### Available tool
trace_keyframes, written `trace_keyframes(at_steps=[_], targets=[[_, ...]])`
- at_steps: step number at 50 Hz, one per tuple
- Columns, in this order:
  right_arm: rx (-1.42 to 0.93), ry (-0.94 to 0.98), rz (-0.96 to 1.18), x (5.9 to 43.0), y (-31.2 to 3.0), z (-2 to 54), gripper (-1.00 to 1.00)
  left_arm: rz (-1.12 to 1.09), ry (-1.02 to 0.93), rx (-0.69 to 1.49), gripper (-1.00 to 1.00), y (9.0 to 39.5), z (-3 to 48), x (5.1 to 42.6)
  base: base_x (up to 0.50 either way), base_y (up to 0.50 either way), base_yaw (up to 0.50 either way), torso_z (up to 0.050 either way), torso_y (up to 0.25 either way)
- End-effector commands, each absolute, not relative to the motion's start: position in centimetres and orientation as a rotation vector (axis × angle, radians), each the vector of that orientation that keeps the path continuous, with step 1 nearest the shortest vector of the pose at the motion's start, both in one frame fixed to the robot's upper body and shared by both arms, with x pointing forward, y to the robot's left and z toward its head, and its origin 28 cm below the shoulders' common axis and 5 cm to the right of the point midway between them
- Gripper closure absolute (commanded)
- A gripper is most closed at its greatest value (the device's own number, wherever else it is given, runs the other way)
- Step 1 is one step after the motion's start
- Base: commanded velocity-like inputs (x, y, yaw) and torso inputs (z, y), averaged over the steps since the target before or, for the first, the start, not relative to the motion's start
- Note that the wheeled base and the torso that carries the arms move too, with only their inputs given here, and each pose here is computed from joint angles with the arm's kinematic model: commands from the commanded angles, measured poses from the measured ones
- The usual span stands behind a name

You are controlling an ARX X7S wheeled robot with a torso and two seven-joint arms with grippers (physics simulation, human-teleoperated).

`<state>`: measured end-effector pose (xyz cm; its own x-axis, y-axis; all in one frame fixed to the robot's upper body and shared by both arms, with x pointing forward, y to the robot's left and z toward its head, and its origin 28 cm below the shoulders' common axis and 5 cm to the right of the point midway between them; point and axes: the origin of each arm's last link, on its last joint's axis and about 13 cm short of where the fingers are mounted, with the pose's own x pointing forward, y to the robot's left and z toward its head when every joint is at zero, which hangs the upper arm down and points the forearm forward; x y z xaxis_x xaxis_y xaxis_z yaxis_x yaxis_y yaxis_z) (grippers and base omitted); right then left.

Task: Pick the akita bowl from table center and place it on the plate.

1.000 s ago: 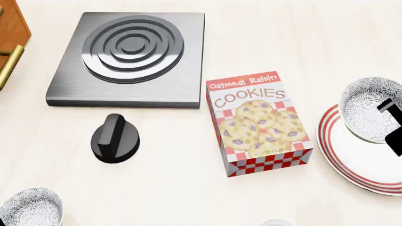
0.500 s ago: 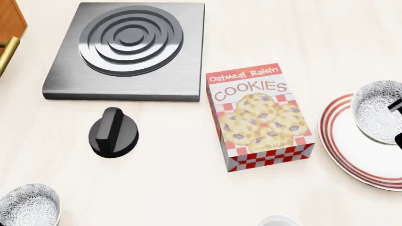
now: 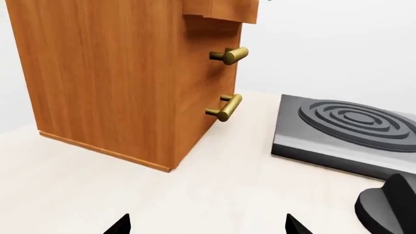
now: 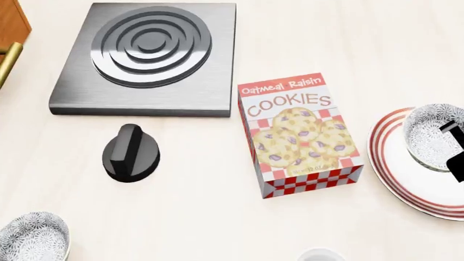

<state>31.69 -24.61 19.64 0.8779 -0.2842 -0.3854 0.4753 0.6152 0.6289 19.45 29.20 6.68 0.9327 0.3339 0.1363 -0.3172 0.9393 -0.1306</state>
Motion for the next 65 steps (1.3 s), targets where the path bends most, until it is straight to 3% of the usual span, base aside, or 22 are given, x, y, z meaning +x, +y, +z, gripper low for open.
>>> trace_keyframes(at_steps=[1, 43, 65], targets=[[0.808, 0.251, -0.459, 32.1, -24.9, 18.8, 1.00, 0.336, -0.159, -0.109, -1.00, 29.3, 6.7, 19.2, 0.00, 0.00, 0.00, 0.000, 0.000], [0.860, 0.242, -0.505, 34.9, -25.1, 16.7, 1.00, 0.347, -0.167, -0.109, -1.00, 29.6, 6.9, 19.1, 0.00, 0.00, 0.00, 0.000, 0.000], [0.866, 0.208, -0.516, 34.4, -25.1, 17.0, 1.00, 0.323, -0.173, -0.115, -1.00, 29.5, 6.9, 18.8, 0.00, 0.00, 0.00, 0.001, -0.033]])
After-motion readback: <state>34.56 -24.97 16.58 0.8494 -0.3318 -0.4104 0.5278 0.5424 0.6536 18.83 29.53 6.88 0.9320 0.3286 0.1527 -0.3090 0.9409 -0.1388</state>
